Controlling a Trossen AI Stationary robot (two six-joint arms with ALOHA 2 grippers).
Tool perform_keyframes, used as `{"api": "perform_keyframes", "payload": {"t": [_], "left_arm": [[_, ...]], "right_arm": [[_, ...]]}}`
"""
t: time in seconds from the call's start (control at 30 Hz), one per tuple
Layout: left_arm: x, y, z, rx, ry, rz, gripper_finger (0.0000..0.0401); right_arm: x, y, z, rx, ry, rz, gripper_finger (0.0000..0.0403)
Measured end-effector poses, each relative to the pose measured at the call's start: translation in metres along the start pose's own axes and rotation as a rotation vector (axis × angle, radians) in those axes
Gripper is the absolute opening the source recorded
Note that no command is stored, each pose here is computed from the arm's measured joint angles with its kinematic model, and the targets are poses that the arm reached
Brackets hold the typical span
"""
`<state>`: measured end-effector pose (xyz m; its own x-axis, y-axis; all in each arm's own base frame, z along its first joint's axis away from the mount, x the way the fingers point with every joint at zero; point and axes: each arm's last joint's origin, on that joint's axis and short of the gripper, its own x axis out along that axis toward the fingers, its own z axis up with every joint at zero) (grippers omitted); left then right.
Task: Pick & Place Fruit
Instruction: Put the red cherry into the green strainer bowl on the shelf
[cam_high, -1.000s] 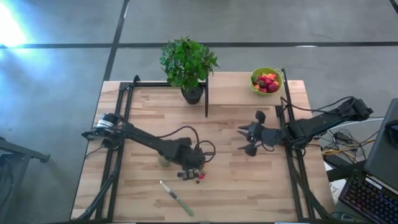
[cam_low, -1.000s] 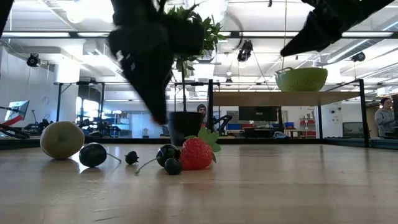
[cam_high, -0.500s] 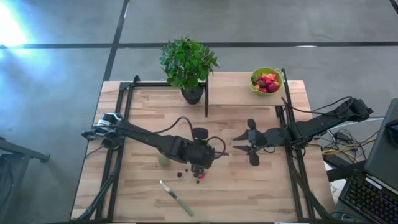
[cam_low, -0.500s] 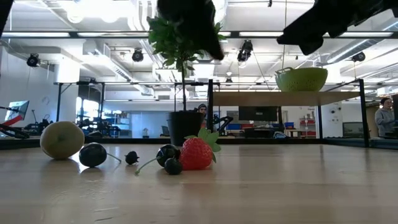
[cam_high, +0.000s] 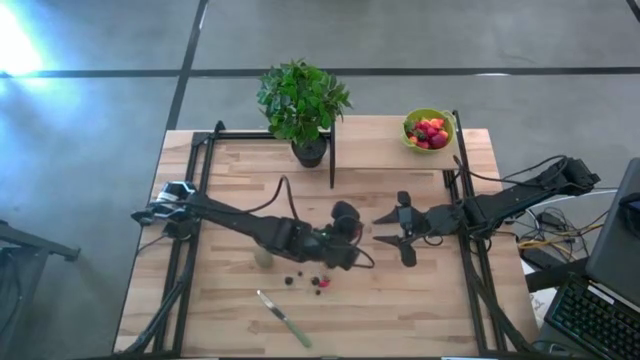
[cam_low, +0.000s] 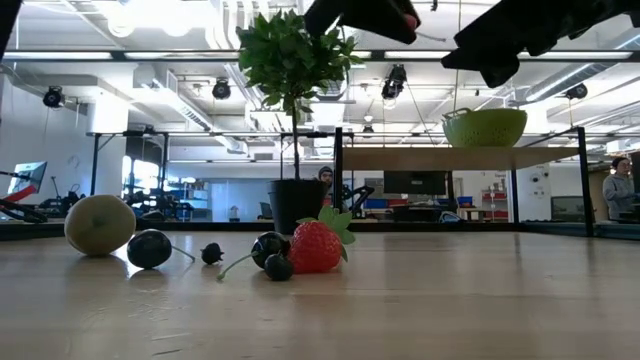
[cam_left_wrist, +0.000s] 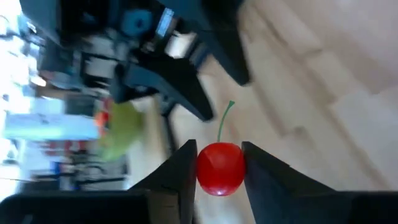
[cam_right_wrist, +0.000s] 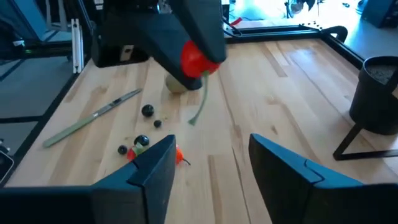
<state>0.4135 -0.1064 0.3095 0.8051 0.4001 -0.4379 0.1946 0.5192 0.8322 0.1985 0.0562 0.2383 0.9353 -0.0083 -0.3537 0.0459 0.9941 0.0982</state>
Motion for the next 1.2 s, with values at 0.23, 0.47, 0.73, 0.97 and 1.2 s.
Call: {"api": "perform_keyframes", "payload": {"t": [0.23, 0.47, 0.73, 0.97, 1.2], "left_arm": [[0.003, 0.008, 0.005, 0.109, -0.045, 0.079, 0.0127], [0.004, 0.009, 0.005, 0.138, -0.044, 0.087, 0.0110], [0.004, 0.010, 0.005, 0.133, -0.048, 0.091, 0.0128], [0.004, 0.010, 0.005, 0.132, -0.048, 0.092, 0.0111], [0.004, 0.010, 0.006, 0.129, -0.050, 0.095, 0.0130]], "right_arm": [[0.000, 0.001, 0.008, 0.025, -0.077, 0.011, 0.0215], [-0.001, 0.001, 0.012, 0.042, -0.127, -0.009, 0.0207], [0.000, -0.002, 0.012, 0.043, -0.124, -0.029, 0.0140], [0.000, -0.002, 0.011, 0.026, -0.120, -0.033, 0.0039], [0.000, -0.002, 0.011, 0.018, -0.119, -0.034, 0.0009]]}}
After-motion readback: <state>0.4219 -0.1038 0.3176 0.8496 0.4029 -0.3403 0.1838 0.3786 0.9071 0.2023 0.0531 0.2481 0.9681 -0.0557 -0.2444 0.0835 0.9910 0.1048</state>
